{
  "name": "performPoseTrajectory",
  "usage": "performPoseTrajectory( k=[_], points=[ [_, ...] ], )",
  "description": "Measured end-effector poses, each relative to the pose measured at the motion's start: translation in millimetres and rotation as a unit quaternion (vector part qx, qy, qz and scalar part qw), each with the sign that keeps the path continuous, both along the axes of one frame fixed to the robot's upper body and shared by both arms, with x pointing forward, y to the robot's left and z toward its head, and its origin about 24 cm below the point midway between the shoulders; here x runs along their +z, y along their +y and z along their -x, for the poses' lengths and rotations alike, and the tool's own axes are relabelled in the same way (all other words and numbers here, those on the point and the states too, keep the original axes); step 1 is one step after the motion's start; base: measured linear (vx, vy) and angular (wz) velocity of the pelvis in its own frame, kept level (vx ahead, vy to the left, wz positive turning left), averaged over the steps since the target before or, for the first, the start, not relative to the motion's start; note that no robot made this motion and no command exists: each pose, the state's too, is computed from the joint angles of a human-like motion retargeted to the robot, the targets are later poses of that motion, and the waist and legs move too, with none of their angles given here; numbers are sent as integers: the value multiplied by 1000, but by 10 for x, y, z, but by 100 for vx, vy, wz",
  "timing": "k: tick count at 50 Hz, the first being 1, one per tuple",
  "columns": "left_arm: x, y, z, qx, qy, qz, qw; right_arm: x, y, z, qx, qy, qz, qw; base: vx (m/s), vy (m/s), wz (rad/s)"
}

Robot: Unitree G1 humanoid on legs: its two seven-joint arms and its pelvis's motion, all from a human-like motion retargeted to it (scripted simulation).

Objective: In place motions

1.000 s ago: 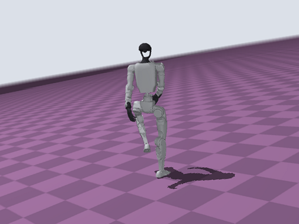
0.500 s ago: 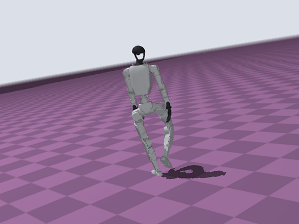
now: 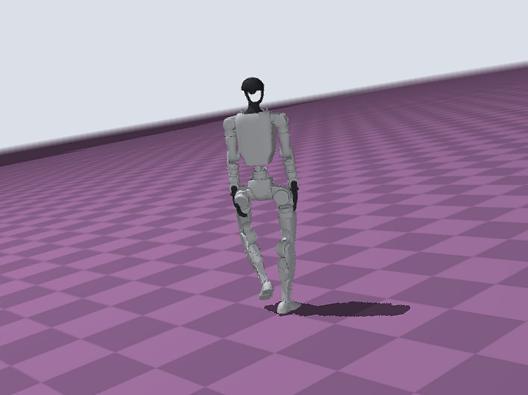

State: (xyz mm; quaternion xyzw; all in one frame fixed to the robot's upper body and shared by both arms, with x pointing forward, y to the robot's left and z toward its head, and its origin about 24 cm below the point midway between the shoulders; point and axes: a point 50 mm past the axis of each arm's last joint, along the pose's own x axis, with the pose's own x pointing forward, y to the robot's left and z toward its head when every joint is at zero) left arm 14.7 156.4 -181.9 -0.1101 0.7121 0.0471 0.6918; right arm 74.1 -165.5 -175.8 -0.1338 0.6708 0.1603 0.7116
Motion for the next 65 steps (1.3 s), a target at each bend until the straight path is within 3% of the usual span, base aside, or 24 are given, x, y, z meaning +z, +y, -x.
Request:
performPoseTrajectory(
  k=[3,7,11,15,18,22,28,32,35,40,45,51,57,62,65],
  points=[
    [42,-48,542,110,84,16,990,371,668,-1109,113,-179,-127,969,-25,-5,-135],
    [227,-203,1308,212,187,75,956,1385,1514,-2064,236,-400,-241,852,-17,-10,-159],
    [502,-223,2010,215,274,52,936,2051,1742,-2365,261,-528,-269,762,16,3,-83],
    [584,-295,2162,238,302,42,922,2370,1807,-2474,306,-571,-268,713,-1,3,36],
    [541,-317,2076,257,291,47,920,2143,1703,-2420,323,-539,-251,736,9,16,99],
    [337,-255,1646,226,225,57,946,1359,1349,-2061,305,-426,-199,828,8,8,107],
    [79,-5,777,85,116,-13,989,155,345,-592,206,-129,-84,966,11,3,103],
    [118,126,-883,-35,-109,-20,993,37,-521,473,59,106,37,992,-56,25,114],
    [599,136,-2067,-120,-302,2,946,206,-972,1155,-83,208,100,969,-43,21,149],
    [1201,98,-2796,-148,-463,-78,871,450,-1101,2078,-209,263,183,924,4,-6,78],
    [1567,225,-3031,-134,-546,-136,816,495,-1007,2282,-283,268,173,904,5,-7,-29],
    [987,177,-2518,-145,-437,-85,883,279,-869,1797,-231,222,141,937,14,-3,-100],
    [75,-91,-777,-105,-139,-13,985,13,-397,936,-75,132,67,986,43,-15,-27],
    [70,-8,771,19,114,13,993,154,490,-614,99,-103,-97,985,6,-15,-155],
    [211,-59,1284,147,185,42,971,948,1160,-1755,199,-314,-207,905,-41,-14,-89]
  ],
)
